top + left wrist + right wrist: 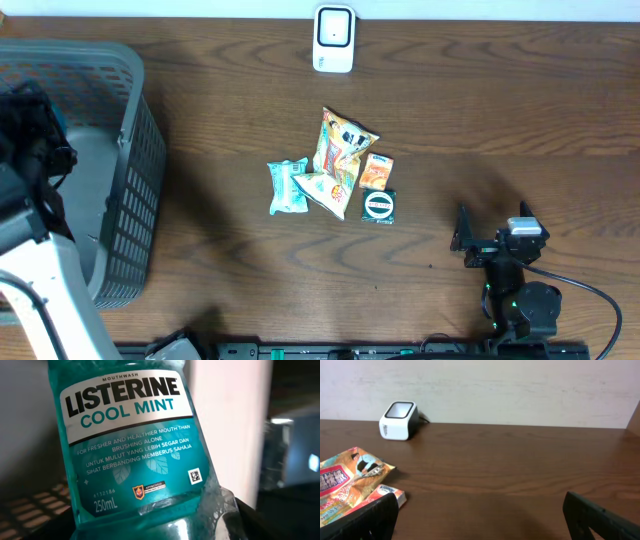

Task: Scan the item barcode
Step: 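Reach the left gripper into the basket and grasp the Listerine bottle, then lift the Listerine bottle out and lay it right of the items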

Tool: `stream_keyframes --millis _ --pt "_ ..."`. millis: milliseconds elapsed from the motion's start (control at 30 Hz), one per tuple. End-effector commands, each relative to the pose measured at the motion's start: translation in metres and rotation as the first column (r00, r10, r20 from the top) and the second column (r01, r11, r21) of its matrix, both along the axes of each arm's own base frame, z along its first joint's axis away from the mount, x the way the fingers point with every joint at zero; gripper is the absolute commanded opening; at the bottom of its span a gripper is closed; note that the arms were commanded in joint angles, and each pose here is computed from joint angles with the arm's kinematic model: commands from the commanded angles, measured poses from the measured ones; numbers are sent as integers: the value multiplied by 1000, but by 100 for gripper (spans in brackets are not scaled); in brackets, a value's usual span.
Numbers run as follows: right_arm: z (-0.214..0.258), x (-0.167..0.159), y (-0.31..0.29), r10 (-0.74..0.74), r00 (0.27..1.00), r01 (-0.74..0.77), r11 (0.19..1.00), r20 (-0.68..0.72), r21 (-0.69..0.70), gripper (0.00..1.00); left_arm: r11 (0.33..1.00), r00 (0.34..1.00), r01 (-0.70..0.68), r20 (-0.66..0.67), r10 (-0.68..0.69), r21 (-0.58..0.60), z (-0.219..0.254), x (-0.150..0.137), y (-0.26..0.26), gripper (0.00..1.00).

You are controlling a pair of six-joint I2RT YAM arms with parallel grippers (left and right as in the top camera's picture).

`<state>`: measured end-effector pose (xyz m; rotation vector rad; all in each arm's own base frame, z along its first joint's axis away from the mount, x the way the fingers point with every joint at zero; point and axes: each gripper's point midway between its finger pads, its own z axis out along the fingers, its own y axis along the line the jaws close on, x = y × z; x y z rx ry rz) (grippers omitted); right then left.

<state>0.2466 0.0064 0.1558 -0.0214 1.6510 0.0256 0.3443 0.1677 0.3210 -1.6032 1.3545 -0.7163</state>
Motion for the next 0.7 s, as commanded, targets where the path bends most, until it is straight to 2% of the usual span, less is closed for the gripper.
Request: stream_keyframes --millis 0,167,300,400,667 --pt "-1 0 4 18 1000 -18 1000 -2 -11 99 994 986 97 130 -103 57 45 -1 -24 53" --pt "-1 0 4 18 1000 -18 1000 -2 -11 99 977 962 199 173 -211 81 58 9 -58 53" --pt "-1 0 4 18 1000 -18 1000 -2 -11 99 933 912 344 199 -358 104 65 26 -113 53" --pt "-1 0 4 18 1000 -18 1000 -2 -11 99 909 884 398 215 -416 124 71 32 -140 53" --pt "-1 0 4 18 1000 -18 1000 -2 -11 99 811 797 574 149 -586 117 47 47 -240 53"
